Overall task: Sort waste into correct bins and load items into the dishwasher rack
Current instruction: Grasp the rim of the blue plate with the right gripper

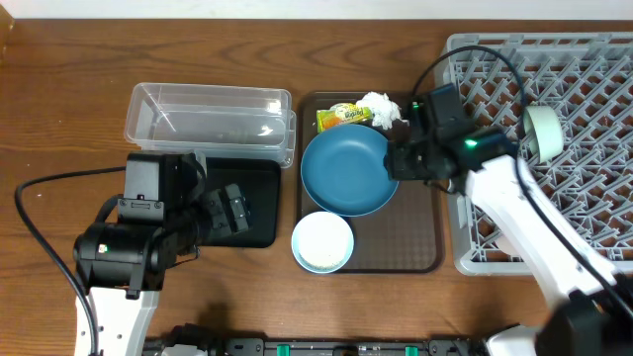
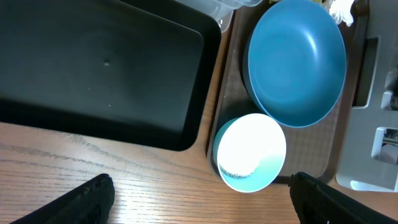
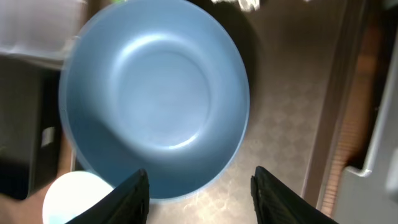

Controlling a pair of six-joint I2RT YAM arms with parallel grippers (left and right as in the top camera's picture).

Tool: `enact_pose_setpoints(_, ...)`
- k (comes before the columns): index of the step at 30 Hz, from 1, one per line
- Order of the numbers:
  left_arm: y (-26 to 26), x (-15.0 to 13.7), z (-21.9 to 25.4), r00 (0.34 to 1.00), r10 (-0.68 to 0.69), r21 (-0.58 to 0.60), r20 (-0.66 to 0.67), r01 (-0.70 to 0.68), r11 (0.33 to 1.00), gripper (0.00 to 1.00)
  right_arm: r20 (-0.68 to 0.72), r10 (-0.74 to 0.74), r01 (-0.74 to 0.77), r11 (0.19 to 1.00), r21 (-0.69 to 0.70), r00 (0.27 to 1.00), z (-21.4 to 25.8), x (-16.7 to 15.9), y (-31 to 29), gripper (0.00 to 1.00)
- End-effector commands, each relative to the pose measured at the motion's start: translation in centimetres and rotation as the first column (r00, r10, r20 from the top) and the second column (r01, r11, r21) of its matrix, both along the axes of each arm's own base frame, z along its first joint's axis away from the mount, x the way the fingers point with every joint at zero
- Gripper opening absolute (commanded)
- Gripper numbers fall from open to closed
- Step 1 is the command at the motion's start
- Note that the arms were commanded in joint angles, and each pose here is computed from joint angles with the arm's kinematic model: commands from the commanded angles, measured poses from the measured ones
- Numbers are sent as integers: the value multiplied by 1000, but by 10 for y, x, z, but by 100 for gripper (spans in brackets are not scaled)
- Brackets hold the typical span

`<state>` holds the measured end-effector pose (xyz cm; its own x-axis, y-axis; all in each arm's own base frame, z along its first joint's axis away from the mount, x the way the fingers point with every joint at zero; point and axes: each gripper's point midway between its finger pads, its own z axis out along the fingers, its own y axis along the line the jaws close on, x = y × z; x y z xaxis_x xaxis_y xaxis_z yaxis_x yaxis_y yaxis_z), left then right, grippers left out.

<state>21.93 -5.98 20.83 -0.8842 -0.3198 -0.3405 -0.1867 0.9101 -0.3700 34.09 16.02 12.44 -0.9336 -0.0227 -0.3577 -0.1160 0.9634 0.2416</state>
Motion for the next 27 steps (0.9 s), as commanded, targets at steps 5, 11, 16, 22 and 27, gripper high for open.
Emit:
enact_pose_setpoints(5, 3, 2, 3, 1000, 0, 19, 14, -1, 1000, 92, -121, -130, 123, 990, -63, 984, -71, 14, -2, 48)
enact_pose_setpoints(11, 3, 2, 3, 1000, 0, 19, 14, -1, 1000, 92, -183, -220, 204, 974, -104, 958, -102, 16, -14, 18)
enact_pose_setpoints(16, 3, 2, 3, 1000, 0, 19, 14, -1, 1000, 92, -183, -236, 220, 970, -104, 954, -100, 17, -20, 1)
enact_pose_setpoints(22, 3, 2, 3, 1000, 0, 19, 14, -1, 1000, 92, -54, -274, 270, 960, -80, 960, -49, 31, -45, 1)
enact_pose_setpoints(27, 3, 2, 3, 1000, 0, 19, 14, -1, 1000, 92, 282, -258, 304, 943, -132, 924, 54, 38, -90, 1)
